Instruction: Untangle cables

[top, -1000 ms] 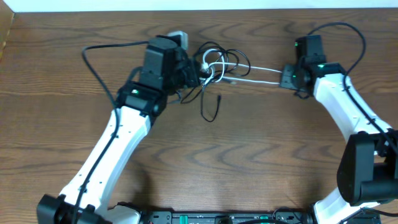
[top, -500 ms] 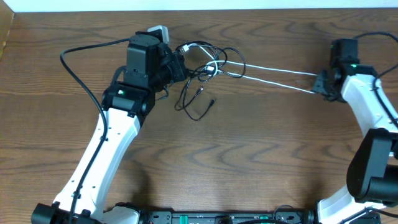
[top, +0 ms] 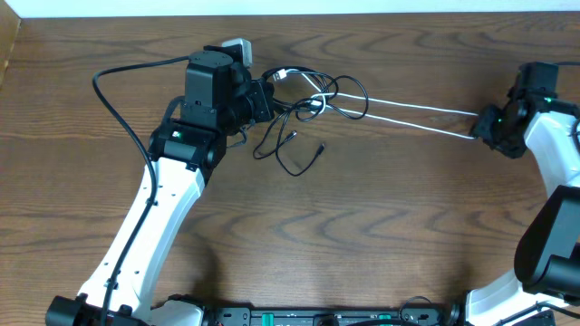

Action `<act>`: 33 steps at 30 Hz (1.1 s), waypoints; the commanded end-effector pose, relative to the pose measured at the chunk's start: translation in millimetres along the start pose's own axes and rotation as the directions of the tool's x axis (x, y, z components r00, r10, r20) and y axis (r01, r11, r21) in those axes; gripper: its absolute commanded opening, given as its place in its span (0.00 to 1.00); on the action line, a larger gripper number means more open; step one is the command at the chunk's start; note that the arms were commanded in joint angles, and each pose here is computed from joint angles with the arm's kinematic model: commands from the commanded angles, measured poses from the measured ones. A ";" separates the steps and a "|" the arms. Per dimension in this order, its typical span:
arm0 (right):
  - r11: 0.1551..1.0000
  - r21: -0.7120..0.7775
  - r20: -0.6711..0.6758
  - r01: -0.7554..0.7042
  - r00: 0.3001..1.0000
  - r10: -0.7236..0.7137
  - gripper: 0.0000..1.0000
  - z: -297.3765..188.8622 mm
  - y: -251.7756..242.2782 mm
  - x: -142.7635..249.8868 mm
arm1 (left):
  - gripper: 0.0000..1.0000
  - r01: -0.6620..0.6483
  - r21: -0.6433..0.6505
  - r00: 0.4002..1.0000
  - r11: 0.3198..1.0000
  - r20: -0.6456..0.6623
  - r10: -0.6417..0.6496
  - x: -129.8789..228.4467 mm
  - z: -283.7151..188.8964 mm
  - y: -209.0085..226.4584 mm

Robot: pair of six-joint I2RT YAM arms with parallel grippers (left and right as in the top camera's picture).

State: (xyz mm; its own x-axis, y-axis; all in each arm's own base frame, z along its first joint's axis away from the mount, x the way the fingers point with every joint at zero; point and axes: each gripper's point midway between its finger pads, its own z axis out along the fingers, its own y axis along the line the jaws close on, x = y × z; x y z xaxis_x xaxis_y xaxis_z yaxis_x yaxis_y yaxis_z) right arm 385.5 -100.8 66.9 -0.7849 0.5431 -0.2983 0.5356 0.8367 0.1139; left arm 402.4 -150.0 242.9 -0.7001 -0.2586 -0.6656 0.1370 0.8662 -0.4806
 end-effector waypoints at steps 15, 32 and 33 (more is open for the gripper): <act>0.342 -0.755 0.370 0.560 0.794 -0.482 0.80 -120.0 172.2 36.6 | 0.08 0.033 0.074 0.998 0.997 -0.057 -0.029 9.9 7.4 -15.5; 0.331 -0.721 0.415 0.609 0.762 -0.498 0.72 -159.5 273.4 80.2 | 0.08 0.122 0.254 0.991 0.960 -0.086 -0.103 6.8 17.1 -54.6; 0.407 -0.716 0.367 0.567 0.802 -0.471 0.69 -153.5 275.1 78.5 | 0.07 0.123 0.256 0.991 0.959 -0.089 -0.103 7.3 17.0 -55.3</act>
State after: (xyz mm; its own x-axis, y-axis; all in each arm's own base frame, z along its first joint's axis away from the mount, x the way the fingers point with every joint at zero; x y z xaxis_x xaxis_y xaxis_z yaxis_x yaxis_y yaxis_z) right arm 419.0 175.8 228.3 -0.7148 -0.0441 -0.6980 -0.5527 0.6471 0.5252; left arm 404.2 -200.8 246.5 -0.7566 -0.2914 -0.5854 0.2224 0.7271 -0.6494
